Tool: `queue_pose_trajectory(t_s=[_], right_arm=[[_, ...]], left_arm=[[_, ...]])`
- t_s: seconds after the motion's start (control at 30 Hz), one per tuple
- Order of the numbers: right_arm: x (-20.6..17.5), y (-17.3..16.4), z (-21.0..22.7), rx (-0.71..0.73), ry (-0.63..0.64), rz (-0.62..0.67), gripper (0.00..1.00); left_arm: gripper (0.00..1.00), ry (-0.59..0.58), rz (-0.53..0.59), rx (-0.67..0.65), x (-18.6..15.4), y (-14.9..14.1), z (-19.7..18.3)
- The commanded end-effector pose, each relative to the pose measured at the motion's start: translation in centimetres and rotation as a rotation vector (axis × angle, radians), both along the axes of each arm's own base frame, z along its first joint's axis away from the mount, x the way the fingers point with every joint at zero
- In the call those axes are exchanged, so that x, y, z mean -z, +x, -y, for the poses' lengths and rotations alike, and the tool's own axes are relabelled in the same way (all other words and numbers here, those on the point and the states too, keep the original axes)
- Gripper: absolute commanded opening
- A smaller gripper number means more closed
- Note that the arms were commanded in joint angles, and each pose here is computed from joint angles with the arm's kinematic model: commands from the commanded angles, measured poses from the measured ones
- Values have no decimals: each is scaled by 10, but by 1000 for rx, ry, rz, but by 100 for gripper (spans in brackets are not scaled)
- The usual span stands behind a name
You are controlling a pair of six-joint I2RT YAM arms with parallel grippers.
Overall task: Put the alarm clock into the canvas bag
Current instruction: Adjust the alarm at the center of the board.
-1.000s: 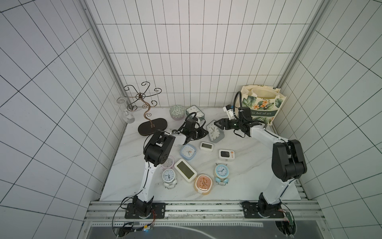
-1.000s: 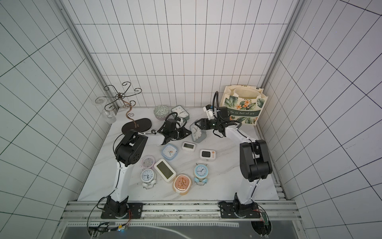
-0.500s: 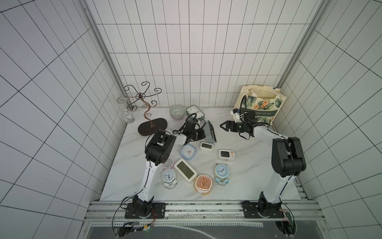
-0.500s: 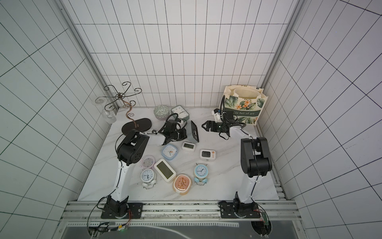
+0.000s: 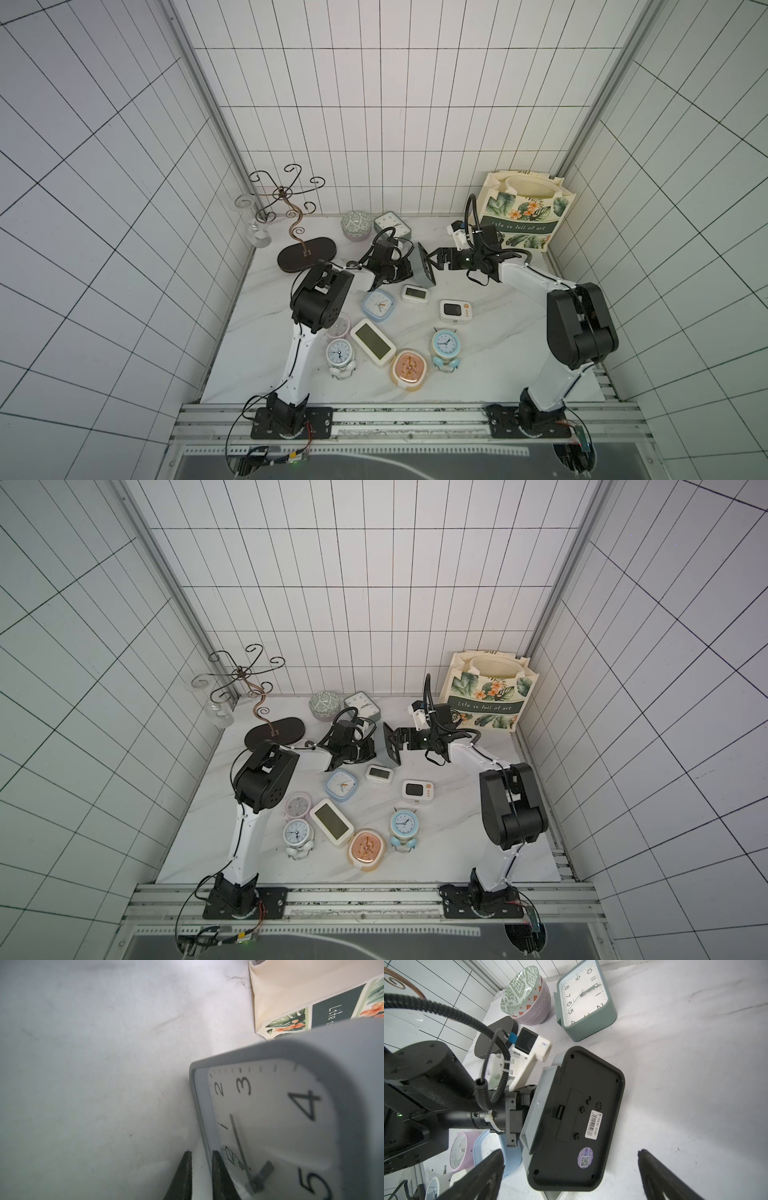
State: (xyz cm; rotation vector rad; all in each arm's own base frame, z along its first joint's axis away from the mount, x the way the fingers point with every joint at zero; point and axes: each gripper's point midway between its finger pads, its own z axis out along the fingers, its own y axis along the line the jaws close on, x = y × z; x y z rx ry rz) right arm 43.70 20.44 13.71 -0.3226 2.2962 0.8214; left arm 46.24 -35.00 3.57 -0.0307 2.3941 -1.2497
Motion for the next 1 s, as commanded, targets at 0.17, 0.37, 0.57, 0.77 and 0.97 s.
queue_pose_trajectory(t_s=[0.17, 0.37, 0.57, 0.77, 0.97], right_arm=[[16, -12, -2, -14, 2, -37, 100], [17, -9, 1, -9, 10, -41, 100], [19, -6, 9, 13, 42, -56, 100], [21, -7, 7, 8, 54, -63, 99], [24, -7, 11, 25, 45, -68, 100]], left_arm=[[19, -21, 93, 10, -50, -3, 5], [19, -32, 120, 16, -69, -6, 8], [19, -46, 138, 33, -81, -11, 15], [19, -59, 136, 45, -82, -14, 19], [19, -93, 134, 52, -87, -17, 22]])
